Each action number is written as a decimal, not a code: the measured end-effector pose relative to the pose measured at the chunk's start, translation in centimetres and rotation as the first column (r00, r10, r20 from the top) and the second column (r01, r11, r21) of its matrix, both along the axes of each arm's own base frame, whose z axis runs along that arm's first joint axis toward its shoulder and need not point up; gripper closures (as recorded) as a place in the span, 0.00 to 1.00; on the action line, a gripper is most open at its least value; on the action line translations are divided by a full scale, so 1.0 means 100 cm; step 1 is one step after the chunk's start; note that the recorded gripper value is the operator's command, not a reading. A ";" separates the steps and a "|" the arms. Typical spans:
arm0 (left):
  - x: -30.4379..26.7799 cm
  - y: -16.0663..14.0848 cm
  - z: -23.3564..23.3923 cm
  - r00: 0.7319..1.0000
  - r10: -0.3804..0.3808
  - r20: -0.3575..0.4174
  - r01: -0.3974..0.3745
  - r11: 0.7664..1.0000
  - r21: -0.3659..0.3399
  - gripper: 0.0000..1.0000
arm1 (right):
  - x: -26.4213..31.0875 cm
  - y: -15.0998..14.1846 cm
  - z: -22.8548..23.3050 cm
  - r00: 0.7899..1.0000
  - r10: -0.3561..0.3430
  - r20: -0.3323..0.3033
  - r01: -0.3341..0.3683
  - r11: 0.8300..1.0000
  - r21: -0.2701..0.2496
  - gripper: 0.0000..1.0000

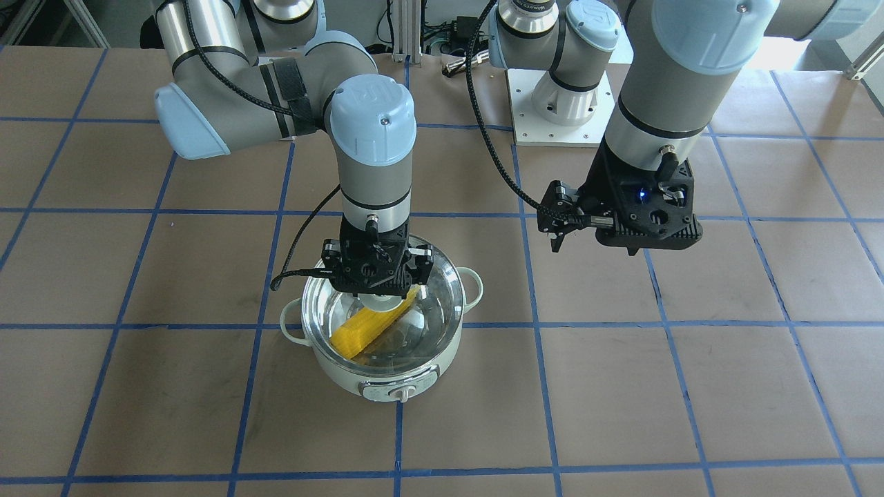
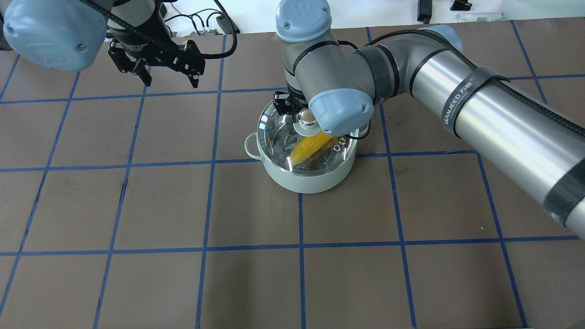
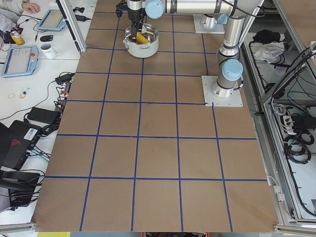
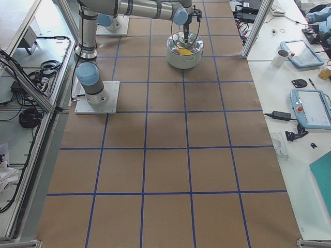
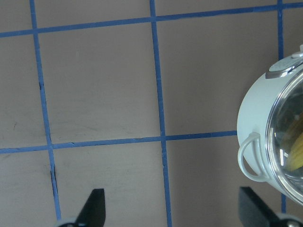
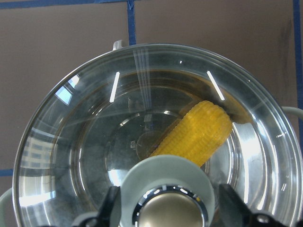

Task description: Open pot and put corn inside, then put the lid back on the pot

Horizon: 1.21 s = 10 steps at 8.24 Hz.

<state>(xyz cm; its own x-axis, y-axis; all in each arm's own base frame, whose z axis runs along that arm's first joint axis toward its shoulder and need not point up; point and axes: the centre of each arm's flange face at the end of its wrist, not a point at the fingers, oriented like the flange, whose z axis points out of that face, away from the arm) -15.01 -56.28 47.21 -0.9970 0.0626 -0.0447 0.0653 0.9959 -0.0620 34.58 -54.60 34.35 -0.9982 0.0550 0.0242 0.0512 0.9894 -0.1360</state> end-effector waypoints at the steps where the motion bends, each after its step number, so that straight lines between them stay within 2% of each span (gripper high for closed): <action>1: 0.000 0.000 0.000 1.000 -0.001 0.000 0.001 1.000 0.000 0.00 | -0.001 0.002 0.009 1.000 0.002 0.004 -0.002 1.000 -0.010 0.00; 3: -0.001 0.000 0.000 1.000 -0.001 0.001 0.001 1.000 0.000 0.00 | -0.014 0.016 0.053 1.000 -0.001 0.020 0.002 0.999 -0.040 0.00; 4: -0.001 0.000 0.000 1.000 -0.001 0.001 0.001 1.000 -0.001 0.00 | -0.029 0.032 0.086 1.000 0.012 0.015 -0.011 0.999 -0.042 0.00; 6: -0.001 0.000 0.000 1.000 -0.003 0.001 0.003 1.000 0.000 0.00 | -0.074 0.066 0.143 1.000 0.014 -0.002 -0.014 1.000 -0.005 0.00; 8: -0.001 0.000 0.000 1.000 -0.002 0.001 0.002 1.000 0.000 0.00 | -0.117 0.091 0.172 0.999 0.033 -0.023 -0.032 0.998 0.054 0.00; 10: -0.001 0.000 0.000 1.000 0.004 -0.003 -0.004 1.000 -0.001 0.00 | -0.146 0.091 0.182 0.995 0.091 -0.030 -0.089 0.993 0.075 0.00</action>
<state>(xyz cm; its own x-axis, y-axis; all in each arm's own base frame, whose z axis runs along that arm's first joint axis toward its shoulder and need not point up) -15.12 -56.28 47.19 -0.9974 0.0587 -0.0419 0.0613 0.9961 -0.0632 20.01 -45.46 52.51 -0.9976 -0.0380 0.0582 -0.0416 0.9971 -0.0631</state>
